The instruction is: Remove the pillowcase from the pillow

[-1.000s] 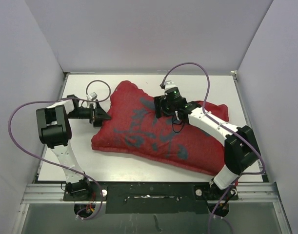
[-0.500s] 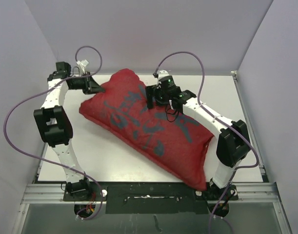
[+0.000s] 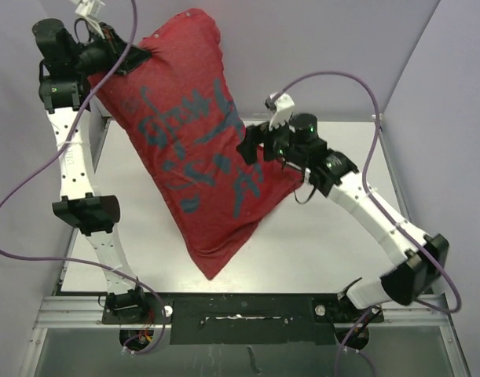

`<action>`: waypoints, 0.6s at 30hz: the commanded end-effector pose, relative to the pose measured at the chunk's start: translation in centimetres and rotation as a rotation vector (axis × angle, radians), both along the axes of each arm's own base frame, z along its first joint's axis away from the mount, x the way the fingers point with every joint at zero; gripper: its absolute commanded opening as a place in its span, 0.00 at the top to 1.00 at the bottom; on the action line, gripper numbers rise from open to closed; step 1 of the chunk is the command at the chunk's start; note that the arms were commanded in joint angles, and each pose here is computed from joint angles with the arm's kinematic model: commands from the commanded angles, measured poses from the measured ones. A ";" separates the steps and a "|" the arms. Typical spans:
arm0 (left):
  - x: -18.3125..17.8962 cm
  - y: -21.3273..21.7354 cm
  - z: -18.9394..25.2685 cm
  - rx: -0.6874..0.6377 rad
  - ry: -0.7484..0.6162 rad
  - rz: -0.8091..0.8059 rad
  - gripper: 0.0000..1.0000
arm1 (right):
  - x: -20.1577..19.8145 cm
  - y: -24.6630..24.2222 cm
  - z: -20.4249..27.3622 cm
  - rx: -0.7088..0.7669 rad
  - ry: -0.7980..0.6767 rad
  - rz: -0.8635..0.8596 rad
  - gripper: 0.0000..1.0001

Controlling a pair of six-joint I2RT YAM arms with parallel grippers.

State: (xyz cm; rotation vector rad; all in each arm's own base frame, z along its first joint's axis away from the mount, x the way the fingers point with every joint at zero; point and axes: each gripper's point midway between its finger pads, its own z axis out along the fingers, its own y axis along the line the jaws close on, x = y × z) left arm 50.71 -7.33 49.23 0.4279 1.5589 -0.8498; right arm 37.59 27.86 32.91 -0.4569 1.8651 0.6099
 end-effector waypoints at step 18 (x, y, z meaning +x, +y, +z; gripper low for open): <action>-25.6 -11.5 15.3 0.082 -0.530 -0.542 1.00 | -0.2 9.2 -8.8 -0.026 -0.076 0.096 0.16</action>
